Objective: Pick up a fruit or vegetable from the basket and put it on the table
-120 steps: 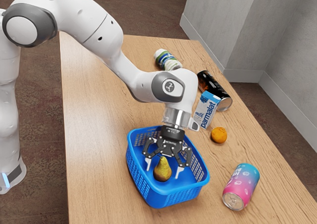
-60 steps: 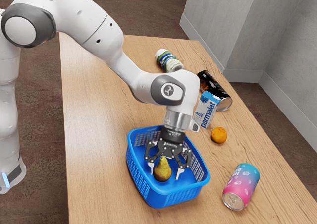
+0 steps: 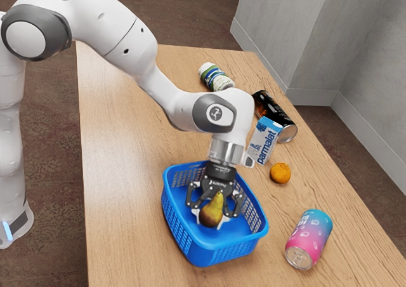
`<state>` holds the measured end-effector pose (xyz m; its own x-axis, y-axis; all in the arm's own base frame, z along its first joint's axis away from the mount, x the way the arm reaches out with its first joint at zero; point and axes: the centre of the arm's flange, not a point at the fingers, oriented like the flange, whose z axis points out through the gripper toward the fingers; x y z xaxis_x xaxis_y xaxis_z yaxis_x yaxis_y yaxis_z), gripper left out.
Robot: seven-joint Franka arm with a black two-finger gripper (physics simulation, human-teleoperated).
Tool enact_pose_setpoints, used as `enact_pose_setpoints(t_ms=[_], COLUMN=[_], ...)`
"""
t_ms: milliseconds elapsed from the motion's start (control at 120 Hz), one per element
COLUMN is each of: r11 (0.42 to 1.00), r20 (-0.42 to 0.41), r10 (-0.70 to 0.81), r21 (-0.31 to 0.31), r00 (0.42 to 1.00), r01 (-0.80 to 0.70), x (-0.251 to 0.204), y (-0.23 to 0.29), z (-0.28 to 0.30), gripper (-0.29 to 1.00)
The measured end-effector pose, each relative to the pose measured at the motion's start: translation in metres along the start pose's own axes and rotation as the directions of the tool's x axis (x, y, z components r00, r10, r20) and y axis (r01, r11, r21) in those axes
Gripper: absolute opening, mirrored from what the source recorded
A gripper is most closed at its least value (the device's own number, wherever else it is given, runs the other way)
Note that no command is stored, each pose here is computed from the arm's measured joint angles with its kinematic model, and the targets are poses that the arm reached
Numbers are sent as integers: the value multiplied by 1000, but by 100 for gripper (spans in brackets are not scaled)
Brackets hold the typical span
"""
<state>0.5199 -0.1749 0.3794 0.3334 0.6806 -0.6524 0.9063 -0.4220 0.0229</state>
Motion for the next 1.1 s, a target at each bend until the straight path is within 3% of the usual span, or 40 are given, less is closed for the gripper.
enact_pose_setpoints(t_ms=[450,642,875,992,1100], r11=[995,993,980,980,986], r20=[-37,0,-55,-97,-116], r10=[96,105,158,116,69], r21=[-24,-47,-110,-148,-143], r00=[995,994,986,989,991], r01=[-97,-105,-163,-129,-85], x=[-24,-26,-52,-31,-6], y=[0,-3,-29,-57,-82], z=[-34,-64,-155,-214,-241], gripper=[27,27,27,27,27])
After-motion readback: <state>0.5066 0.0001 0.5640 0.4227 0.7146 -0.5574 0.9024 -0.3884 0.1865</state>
